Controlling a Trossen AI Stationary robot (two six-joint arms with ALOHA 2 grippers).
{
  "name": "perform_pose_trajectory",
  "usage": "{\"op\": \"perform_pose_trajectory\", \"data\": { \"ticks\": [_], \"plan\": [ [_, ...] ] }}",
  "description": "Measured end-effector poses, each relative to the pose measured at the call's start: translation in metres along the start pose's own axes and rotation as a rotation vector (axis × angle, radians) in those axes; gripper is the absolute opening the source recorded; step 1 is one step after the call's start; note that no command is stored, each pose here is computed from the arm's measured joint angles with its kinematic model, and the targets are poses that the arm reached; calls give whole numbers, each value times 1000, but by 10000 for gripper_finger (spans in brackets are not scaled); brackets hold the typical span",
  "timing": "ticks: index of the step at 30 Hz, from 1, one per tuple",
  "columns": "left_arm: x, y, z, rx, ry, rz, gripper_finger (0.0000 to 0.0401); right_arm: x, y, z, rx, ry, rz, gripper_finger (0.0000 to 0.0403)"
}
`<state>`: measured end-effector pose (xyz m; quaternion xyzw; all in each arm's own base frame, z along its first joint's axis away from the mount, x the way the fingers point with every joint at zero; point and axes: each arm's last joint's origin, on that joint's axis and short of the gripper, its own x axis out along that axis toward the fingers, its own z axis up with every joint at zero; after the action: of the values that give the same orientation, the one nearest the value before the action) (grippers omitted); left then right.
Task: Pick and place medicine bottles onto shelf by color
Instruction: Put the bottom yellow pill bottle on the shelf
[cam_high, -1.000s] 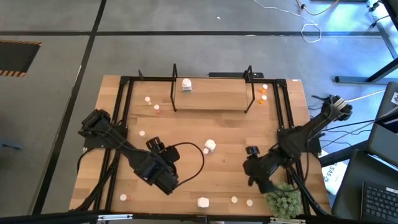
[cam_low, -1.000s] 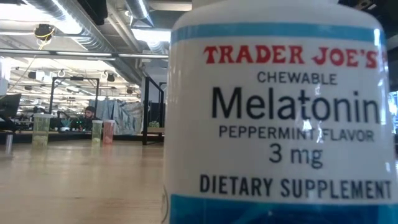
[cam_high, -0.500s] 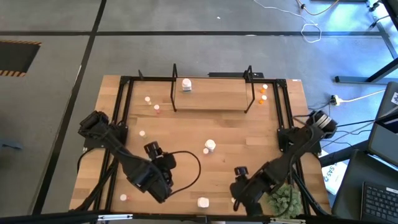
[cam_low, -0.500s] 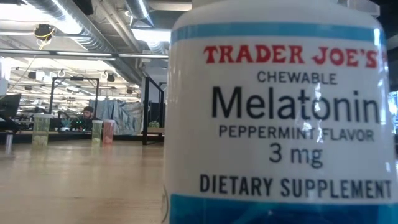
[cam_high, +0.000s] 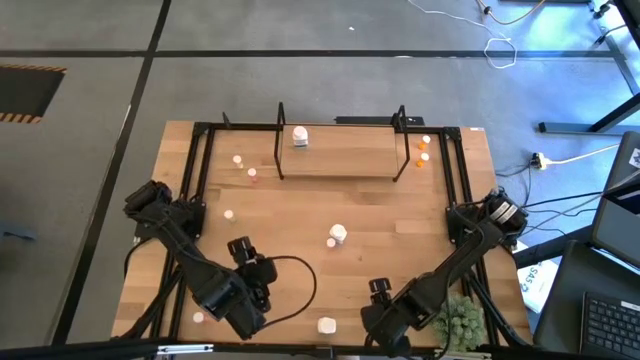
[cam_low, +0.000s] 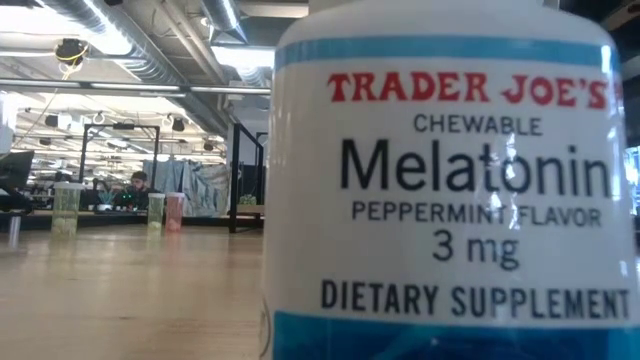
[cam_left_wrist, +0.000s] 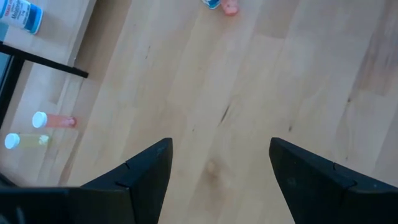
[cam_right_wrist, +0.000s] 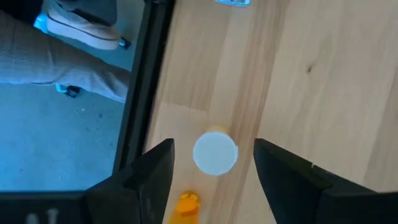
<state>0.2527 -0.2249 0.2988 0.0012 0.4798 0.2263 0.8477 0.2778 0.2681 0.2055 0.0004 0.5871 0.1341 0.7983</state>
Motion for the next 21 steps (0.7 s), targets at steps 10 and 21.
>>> {"op": "perform_pose_trajectory", "data": {
  "ticks": [10,21],
  "plan": [
    [-3,-3,-4,12,-5,-10,263,13,-1,-1,-32,25,-26,223],
    [-3,-2,-4,11,-5,-10,263,13,-3,-2,-35,16,-66,223]
  ]
}}
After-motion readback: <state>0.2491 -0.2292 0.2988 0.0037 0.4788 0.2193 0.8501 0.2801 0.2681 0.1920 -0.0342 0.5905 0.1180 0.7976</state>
